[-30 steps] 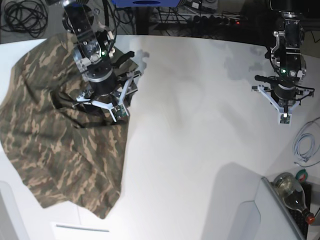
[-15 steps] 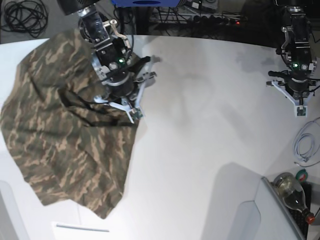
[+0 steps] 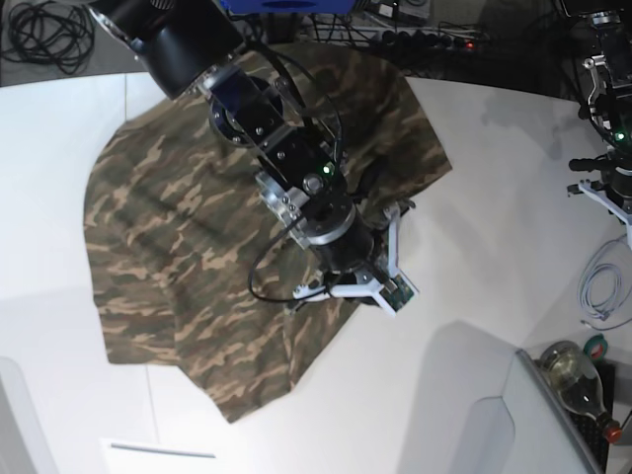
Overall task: Layout the t-shirt on the table in an organized manner, then fold the t-shirt properly
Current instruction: 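Grasp the shirt body with the left gripper and pull it outward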
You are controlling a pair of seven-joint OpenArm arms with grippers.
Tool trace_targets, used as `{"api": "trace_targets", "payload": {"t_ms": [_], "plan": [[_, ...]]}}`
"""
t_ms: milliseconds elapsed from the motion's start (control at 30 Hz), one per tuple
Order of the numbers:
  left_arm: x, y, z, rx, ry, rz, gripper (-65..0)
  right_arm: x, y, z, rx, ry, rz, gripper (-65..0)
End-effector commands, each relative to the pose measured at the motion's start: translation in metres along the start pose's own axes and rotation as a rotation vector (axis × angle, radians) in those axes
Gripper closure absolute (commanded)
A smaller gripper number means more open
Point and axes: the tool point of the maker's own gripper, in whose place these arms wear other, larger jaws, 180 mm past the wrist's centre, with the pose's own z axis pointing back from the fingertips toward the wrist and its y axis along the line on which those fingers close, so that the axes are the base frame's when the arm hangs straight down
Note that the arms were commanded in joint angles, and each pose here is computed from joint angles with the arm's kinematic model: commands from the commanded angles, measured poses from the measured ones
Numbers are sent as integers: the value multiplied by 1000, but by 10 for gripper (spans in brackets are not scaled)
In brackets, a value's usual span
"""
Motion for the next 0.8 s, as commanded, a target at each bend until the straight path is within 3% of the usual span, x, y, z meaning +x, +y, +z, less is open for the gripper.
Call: {"api": "trace_targets", "payload": {"t_ms": [0, 200, 267, 333, 500, 633, 767], "plan": [[11, -8, 0, -18, -37, -21, 0, 1, 1, -1, -1, 1, -6, -6], [9, -82, 7, -191, -38, -93, 0, -20, 7, 27, 21, 26, -176, -18], [18, -116, 9, -267, -53, -66, 0, -32, 6, 49, 10, 47, -209, -81], [22, -144, 8, -351, -38, -8, 0, -54, 10, 73, 12, 98, -216, -198], [39, -202, 7, -560, 14, 179, -291, -114, 25, 127, 40, 225, -201, -470], [45, -251, 30, -732, 86, 214, -433, -150, 1, 157, -58, 305, -262, -468], [49, -287, 50, -857, 155, 278, -439, -165, -14, 166, -115, 307, -279, -468]]}}
